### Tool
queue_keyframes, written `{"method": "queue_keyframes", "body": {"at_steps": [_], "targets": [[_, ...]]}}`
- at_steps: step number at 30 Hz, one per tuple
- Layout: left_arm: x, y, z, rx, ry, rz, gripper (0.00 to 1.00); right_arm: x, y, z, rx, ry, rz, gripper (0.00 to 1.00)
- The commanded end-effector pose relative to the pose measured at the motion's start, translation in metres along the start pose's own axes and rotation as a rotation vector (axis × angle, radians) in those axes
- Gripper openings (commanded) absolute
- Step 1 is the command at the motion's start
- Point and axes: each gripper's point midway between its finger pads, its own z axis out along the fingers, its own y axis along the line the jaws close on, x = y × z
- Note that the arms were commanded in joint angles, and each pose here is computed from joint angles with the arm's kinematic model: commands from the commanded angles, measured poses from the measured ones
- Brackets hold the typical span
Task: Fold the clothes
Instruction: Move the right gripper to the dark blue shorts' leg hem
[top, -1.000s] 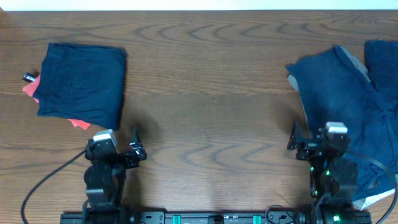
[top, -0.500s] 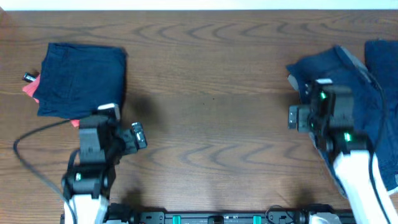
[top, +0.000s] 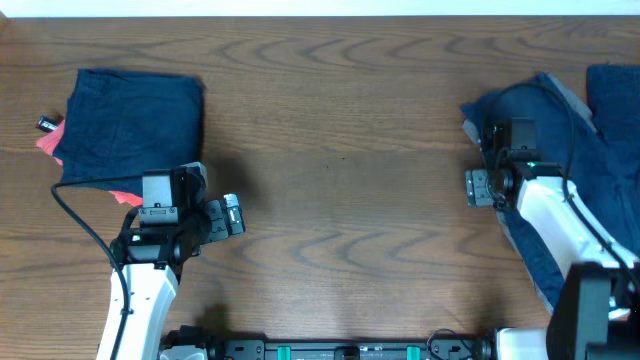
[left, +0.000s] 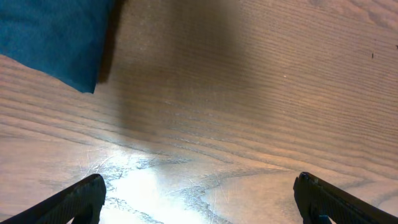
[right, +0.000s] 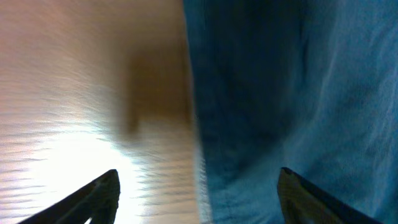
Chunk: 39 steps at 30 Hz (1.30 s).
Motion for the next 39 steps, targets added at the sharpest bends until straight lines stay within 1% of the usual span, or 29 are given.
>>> {"method": "queue_keyframes", "body": {"at_steps": [1, 5, 7, 10, 15, 18, 24, 39], "targets": [[-0.007, -0.005, -0.004, 0.017, -0.014, -0.002, 0.98, 0.005, -0.024, 0.008, 0.128, 0.046, 0.051, 0.73], [-0.007, -0.005, -0.004, 0.017, -0.014, -0.001, 0.98, 0.008, -0.034, 0.01, 0.195, 0.057, 0.079, 0.7], [-0.007, -0.005, -0.004, 0.017, -0.014, -0.002, 0.98, 0.006, -0.035, 0.01, 0.199, 0.049, 0.086, 0.67], [-0.007, -0.005, -0.004, 0.017, -0.014, -0.002, 0.98, 0.007, -0.037, 0.011, 0.197, 0.055, 0.091, 0.67], [-0.007, -0.005, -0.004, 0.017, -0.014, -0.002, 0.98, 0.013, -0.038, 0.015, 0.194, 0.076, 0.103, 0.64], [-0.007, -0.005, -0.004, 0.017, -0.014, -0.001, 0.98, 0.015, -0.037, 0.017, 0.184, 0.084, 0.104, 0.63], [-0.007, -0.005, -0.004, 0.017, -0.014, -0.002, 0.98, 0.015, -0.023, 0.019, 0.102, 0.085, 0.106, 0.63], [-0.007, -0.005, -0.004, 0.017, -0.014, -0.001, 0.98, 0.021, -0.026, 0.022, 0.127, 0.098, 0.104, 0.61]]}}
